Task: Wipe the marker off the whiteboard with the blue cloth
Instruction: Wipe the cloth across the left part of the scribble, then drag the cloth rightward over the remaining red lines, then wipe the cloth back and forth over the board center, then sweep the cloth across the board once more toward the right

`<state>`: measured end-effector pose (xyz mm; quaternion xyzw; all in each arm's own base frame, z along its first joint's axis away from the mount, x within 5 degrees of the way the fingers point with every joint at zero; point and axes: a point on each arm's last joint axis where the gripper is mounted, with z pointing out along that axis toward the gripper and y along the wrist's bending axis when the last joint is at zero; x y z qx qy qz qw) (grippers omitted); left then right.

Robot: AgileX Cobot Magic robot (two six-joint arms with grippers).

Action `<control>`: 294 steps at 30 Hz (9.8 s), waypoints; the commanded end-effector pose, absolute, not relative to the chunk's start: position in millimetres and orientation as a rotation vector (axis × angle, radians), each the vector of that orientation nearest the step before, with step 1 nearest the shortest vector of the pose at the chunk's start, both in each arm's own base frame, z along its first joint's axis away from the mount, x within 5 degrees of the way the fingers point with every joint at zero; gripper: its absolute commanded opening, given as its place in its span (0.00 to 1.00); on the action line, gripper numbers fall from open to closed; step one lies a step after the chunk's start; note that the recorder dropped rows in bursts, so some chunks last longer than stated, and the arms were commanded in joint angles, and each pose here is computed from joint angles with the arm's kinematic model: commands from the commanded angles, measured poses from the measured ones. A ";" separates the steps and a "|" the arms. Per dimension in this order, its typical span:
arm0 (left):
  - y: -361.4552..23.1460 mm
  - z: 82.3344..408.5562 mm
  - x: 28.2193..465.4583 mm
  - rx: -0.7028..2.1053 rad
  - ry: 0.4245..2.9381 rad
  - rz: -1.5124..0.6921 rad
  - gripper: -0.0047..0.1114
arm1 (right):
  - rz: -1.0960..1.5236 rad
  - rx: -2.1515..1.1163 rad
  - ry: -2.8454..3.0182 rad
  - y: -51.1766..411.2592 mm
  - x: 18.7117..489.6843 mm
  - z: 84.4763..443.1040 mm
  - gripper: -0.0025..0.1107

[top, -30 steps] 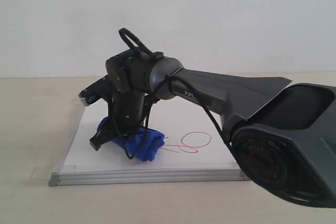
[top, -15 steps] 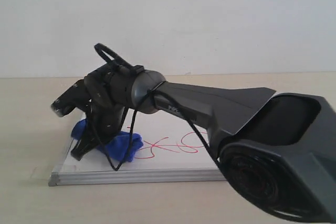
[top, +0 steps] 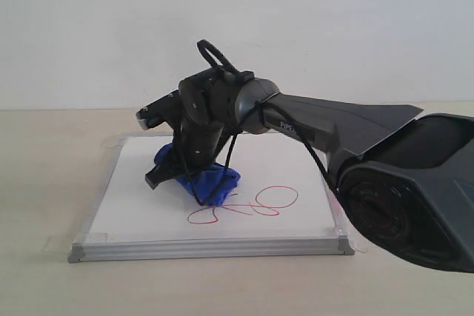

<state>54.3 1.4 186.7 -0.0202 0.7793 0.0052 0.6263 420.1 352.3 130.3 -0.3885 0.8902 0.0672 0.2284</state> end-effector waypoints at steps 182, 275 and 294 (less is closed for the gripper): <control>1.5 185.5 54.3 -0.056 1.789 0.007 0.07 | 0.117 -1.598 2.750 278.4 366.8 136.7 0.02; 1.5 185.5 54.3 -0.056 1.789 0.007 0.07 | 0.257 -1.147 2.532 341.9 362.8 159.3 0.02; 1.5 185.5 54.3 -0.056 1.789 0.007 0.07 | 0.102 -1.029 2.612 303.8 392.7 169.7 0.02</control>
